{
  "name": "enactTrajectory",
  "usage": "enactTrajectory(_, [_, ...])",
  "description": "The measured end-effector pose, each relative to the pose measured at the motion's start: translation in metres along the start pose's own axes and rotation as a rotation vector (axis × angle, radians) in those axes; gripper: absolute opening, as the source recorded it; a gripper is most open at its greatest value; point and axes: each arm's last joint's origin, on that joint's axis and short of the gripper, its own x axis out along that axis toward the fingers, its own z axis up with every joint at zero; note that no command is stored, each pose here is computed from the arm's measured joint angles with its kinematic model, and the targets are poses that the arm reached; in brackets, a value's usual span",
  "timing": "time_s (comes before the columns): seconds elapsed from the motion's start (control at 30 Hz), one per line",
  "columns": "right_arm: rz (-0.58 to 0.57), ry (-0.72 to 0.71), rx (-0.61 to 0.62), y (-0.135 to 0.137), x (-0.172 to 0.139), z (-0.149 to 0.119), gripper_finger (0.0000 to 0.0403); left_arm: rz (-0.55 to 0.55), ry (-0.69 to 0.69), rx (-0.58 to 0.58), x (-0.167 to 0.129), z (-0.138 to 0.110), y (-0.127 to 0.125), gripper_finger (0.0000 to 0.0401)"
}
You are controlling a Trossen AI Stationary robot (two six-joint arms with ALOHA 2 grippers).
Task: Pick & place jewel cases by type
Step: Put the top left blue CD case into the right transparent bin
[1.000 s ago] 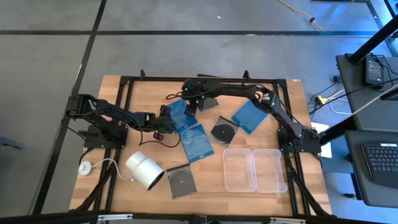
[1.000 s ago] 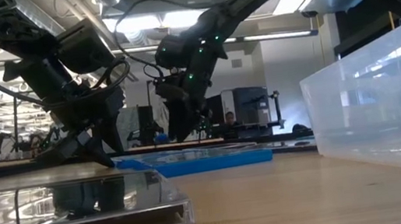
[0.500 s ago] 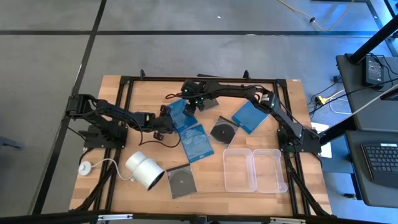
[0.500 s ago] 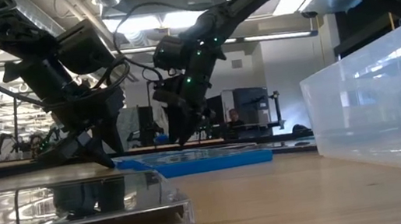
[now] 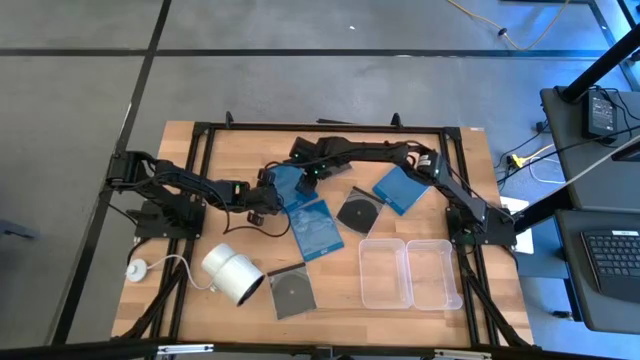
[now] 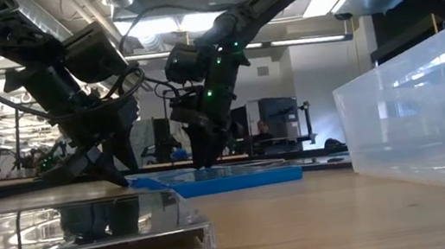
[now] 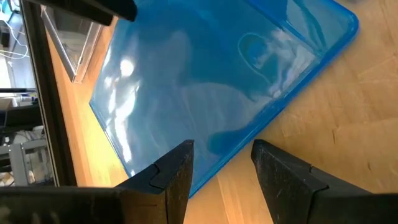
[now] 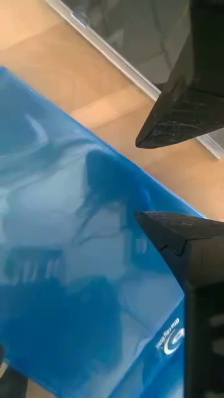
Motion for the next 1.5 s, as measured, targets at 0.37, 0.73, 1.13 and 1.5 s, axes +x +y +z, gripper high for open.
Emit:
enactTrajectory(0.37, [0.216,0.154,0.122,0.004,0.030,-0.013,0.0179,0.004,-0.008,0.021,-0.002,0.003,-0.004,0.0168])
enactTrajectory(0.73, [0.265,0.139,0.091,0.009,0.029,-0.009,0.0179,0.022,-0.036,0.046,-0.006,0.008,-0.010,0.0168])
enactTrajectory(1.13, [0.291,0.133,0.053,0.013,0.018,0.002,0.0179,0.021,-0.030,-0.064,-0.007,0.008,-0.010,0.0168])
enactTrajectory(1.5, [0.281,0.106,-0.017,0.024,0.006,0.011,0.0179,0.009,-0.007,-0.122,-0.008,0.006,-0.012,0.0168])
